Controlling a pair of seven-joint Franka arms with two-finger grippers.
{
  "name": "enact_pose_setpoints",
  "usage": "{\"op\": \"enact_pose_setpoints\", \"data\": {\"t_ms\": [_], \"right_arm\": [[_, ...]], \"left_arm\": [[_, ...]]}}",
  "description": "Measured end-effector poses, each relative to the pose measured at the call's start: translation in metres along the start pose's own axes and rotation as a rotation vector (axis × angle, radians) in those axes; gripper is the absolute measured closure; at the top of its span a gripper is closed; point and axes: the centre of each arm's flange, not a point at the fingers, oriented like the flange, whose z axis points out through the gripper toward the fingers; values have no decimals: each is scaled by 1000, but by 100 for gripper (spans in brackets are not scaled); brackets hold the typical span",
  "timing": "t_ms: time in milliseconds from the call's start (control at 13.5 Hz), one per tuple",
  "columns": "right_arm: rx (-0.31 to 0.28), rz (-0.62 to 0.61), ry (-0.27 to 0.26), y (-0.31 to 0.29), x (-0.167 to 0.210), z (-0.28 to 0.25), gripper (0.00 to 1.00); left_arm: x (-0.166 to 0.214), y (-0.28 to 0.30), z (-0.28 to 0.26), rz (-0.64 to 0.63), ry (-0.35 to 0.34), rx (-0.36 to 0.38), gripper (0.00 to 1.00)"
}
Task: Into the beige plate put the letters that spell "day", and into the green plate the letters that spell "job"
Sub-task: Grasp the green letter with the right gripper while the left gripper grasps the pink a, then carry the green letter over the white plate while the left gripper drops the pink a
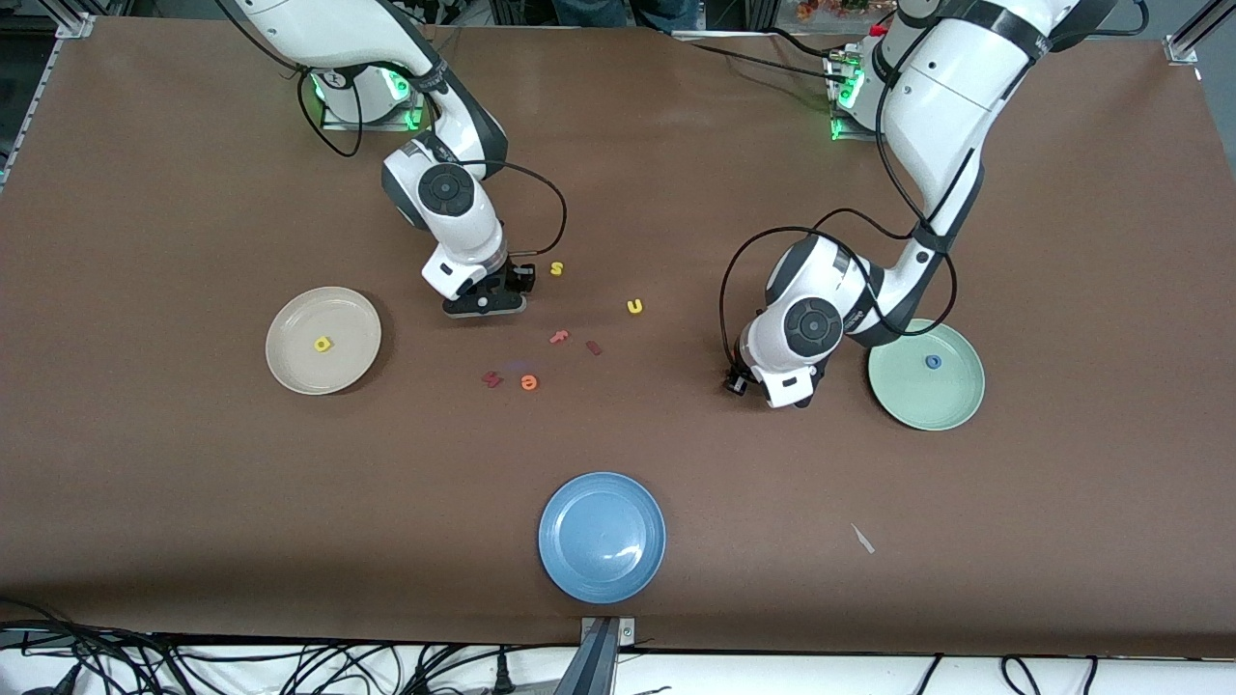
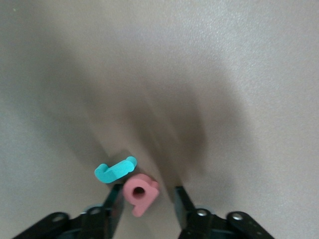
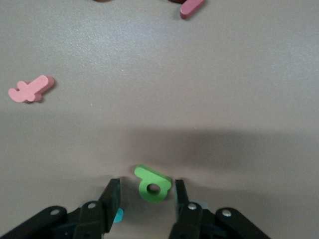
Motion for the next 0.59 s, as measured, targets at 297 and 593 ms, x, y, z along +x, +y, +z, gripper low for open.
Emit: {"op": "enact_pose_setpoints", "data": {"t_ms": [297, 593], "right_arm": [[3, -2, -1, 0, -1, 5, 49], [2, -6, 0, 0, -1, 5, 57]], "left_arm": [[3, 0, 0, -5, 2, 0, 62], [7, 0, -1, -11, 4, -1, 68]]}}
